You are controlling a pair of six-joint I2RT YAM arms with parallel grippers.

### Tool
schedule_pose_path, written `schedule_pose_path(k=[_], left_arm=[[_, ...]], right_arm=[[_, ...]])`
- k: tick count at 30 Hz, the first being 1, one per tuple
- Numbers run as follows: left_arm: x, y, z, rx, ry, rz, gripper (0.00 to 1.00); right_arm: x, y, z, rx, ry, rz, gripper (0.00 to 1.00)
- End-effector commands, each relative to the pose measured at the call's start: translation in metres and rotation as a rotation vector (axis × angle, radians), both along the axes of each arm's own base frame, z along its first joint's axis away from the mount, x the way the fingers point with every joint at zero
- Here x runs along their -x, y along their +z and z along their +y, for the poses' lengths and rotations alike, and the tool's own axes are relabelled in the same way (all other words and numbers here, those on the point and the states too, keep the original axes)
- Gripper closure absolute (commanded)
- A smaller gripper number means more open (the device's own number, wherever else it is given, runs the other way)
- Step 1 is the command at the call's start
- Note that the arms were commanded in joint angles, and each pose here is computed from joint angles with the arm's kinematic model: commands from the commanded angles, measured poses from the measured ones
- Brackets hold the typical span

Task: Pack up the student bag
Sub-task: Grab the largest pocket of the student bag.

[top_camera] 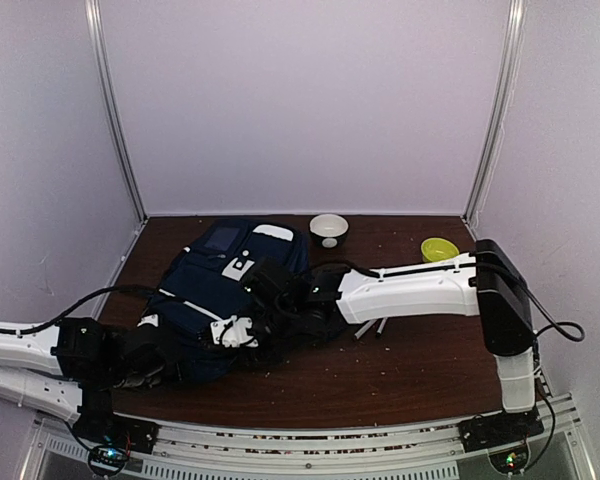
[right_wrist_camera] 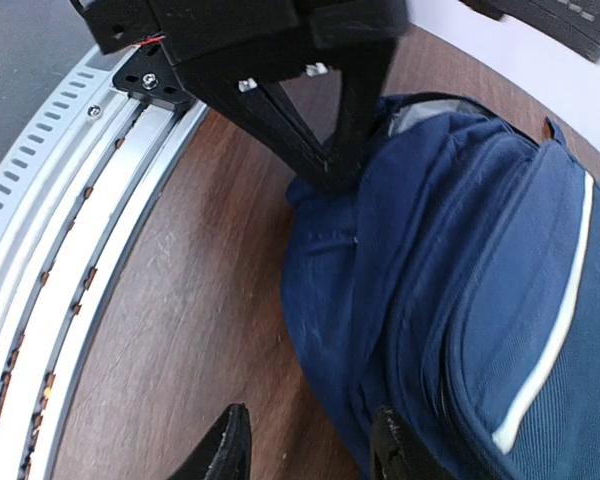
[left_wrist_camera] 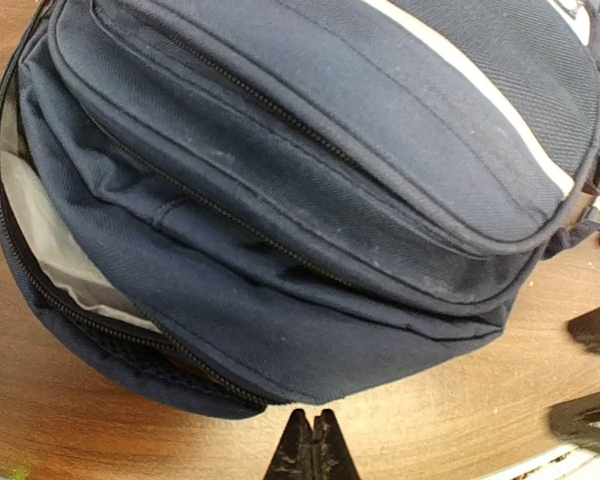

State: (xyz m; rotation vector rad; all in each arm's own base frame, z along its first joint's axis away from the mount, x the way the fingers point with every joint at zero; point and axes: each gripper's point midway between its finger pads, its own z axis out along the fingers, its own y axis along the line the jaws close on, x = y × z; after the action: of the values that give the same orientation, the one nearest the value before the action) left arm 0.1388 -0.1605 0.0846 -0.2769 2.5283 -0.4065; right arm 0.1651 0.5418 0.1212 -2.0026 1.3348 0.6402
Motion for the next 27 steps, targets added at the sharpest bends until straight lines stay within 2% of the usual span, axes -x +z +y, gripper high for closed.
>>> schedule_pose_path(k=[1,5,9,13,15,19,22,25,27], left_arm=[[0.000,0.002,-0.007,0.034,-0.044,-0.013,0.94],[0.004,-0.014,-0.011,0.044,-0.034,0.027,0.60],[0.001,-0.011,-0.020,-0.038,-0.051,0.052,0.48],[-0.001,-0.017,-0.015,-0.144,-0.005,0.086,0.47],[0.001,-0.022,-0.007,-0.168,0.051,0.110,0.52],[0.000,-0.024,-0.007,-0.149,0.078,0.108,0.61],[-0.005,-0.018,-0.017,-0.101,0.063,0.083,0.71],[-0.006,-0.010,-0.029,-0.087,0.046,0.095,0.72],[-0.005,-0.004,-0.038,-0.080,0.031,0.116,0.69]], right_arm=[[-0.007,0.002,0.017,-0.022,-0.002,-0.070,0.59],[-0.003,-0.007,-0.001,-0.002,0.016,-0.069,0.59],[-0.003,0.002,-0.030,-0.006,0.016,-0.046,0.59],[-0.006,0.007,-0.052,0.001,-0.003,-0.036,0.59],[-0.006,0.008,-0.059,0.002,-0.013,-0.028,0.59],[-0.005,0.013,-0.067,-0.018,-0.032,0.004,0.59],[-0.004,0.010,-0.070,-0.020,-0.039,0.018,0.59],[-0.005,0.009,-0.070,-0.021,-0.045,0.035,0.59],[-0.006,0.011,-0.071,-0.027,-0.048,0.042,0.59]])
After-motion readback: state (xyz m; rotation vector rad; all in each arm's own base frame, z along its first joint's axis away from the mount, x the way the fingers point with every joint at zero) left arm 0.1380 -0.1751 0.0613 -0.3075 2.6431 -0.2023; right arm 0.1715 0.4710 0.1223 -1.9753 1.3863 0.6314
